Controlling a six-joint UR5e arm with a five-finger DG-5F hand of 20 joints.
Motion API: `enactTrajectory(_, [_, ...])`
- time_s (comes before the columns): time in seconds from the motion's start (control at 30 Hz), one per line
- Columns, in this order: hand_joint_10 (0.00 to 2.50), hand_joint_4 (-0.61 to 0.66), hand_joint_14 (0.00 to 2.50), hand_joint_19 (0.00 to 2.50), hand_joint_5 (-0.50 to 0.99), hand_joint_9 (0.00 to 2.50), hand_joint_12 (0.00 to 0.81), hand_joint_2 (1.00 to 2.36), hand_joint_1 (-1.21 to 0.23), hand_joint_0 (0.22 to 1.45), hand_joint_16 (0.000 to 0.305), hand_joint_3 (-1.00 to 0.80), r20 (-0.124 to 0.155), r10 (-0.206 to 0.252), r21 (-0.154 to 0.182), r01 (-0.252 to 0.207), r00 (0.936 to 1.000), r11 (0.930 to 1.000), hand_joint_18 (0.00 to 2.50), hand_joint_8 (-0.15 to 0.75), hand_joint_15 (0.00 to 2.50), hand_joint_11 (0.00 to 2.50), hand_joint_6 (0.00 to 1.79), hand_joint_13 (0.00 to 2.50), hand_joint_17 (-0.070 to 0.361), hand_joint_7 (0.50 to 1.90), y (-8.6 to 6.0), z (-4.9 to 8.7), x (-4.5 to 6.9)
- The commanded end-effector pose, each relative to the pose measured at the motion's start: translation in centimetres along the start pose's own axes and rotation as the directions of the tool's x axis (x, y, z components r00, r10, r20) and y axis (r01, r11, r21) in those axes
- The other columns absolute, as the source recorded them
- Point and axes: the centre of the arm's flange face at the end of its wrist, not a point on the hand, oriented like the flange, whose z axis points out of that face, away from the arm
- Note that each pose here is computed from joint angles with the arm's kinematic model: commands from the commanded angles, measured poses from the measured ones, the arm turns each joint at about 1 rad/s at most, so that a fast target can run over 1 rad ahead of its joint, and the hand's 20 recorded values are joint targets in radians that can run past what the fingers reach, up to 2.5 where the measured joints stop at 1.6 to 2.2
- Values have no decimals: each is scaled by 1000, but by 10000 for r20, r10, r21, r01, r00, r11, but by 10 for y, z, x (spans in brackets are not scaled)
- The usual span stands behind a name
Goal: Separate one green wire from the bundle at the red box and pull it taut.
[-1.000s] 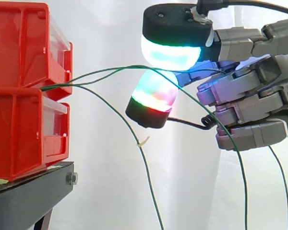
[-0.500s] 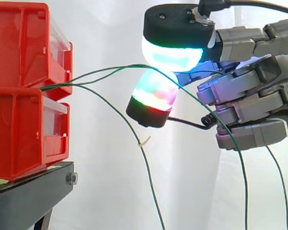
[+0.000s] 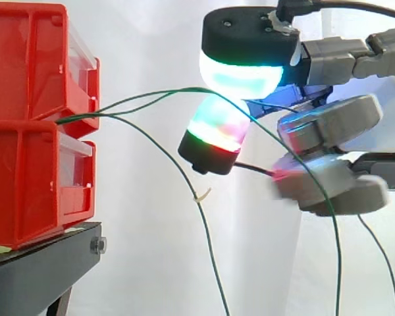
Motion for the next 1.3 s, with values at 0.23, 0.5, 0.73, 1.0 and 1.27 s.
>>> enactTrajectory(0.23, [11,-27,4,523,-124,948,387,1012,-718,591,60,-30,-173,-208,197,212,9996,9996,661,256,101,289,836,427,136,1321,22,-10,-10])
enactTrajectory(0.5, [0,-92,0,257,-110,666,362,1007,-763,594,57,-18,-277,-567,588,583,9980,9966,301,198,0,0,815,230,128,1318,31,-18,-19])
enactTrajectory(0.73, [0,-96,0,228,-105,632,363,1008,-776,595,57,-23,102,-1156,1496,1128,9932,9823,232,192,0,0,799,197,128,1339,25,-28,-33])
enactTrajectory(1.0, [0,-92,0,239,-104,648,370,1009,-781,597,59,-22,630,-2555,3295,2216,9648,9178,257,198,0,0,793,223,133,1358,10,-47,-58])
enactTrajectory(1.27, [0,-83,0,259,-106,668,379,1009,-779,597,61,-18,1308,-1886,3534,1320,9733,9261,291,206,0,0,794,248,137,1361,7,-56,-58])
